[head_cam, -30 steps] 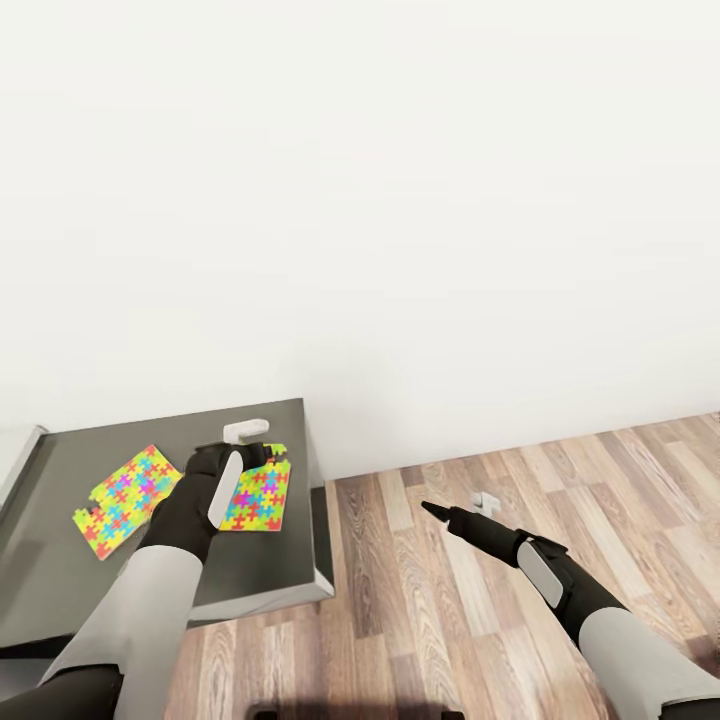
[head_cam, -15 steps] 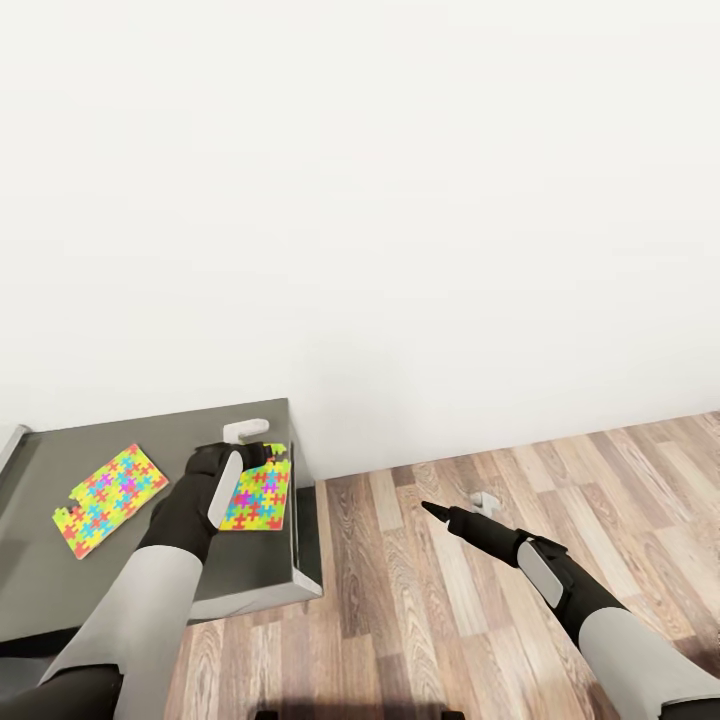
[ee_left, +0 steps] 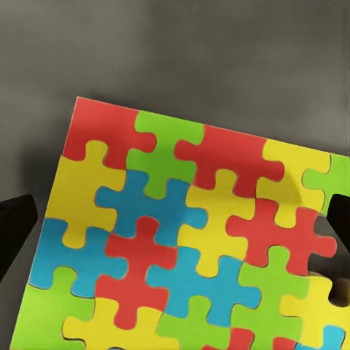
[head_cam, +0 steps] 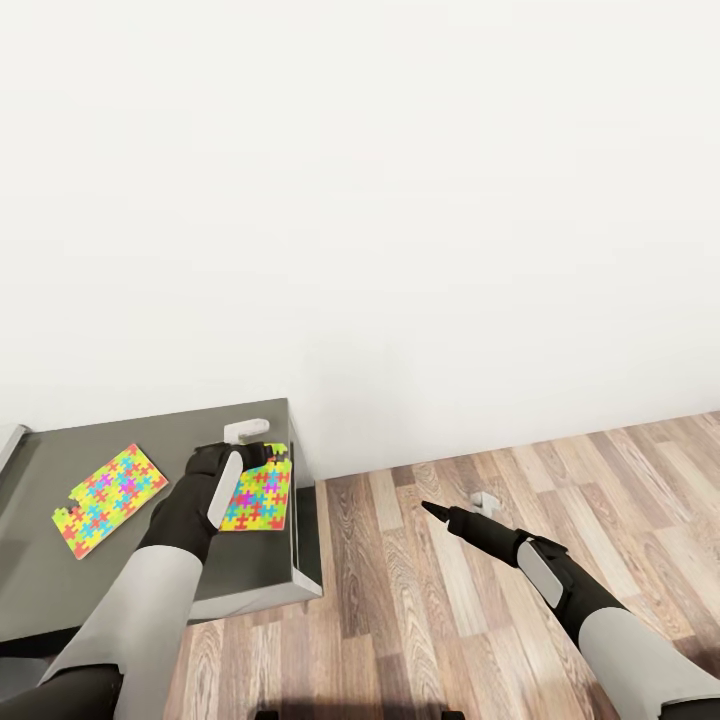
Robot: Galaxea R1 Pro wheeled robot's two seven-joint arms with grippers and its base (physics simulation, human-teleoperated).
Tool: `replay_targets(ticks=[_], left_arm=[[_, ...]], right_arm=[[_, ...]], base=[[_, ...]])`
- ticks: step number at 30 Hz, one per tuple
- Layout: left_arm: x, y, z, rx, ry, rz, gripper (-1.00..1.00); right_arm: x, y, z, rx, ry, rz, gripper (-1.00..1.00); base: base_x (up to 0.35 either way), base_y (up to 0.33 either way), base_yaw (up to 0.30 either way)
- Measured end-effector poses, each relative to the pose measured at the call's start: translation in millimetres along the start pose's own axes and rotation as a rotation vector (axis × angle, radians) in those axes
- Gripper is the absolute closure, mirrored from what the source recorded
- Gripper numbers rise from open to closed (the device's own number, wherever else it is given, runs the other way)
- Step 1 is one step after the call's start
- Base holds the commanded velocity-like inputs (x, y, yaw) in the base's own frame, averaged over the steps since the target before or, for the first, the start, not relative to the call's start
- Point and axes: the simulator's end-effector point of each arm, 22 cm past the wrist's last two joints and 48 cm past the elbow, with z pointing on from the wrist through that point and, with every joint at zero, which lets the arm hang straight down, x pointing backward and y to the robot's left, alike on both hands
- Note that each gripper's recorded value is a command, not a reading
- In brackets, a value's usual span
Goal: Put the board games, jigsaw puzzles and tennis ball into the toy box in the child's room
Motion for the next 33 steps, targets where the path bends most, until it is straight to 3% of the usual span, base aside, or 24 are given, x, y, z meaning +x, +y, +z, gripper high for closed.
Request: replay_targets(ticks=[33], left_arm=[[0.7,-1.0,0.2,0.004,0.002,-0.003,-1.00]], right_arm=[[-2.4,-0.5,-0.9,-0.001,-0.007,0.008,-1.00]], base=[[0.000,0.000,0.000]])
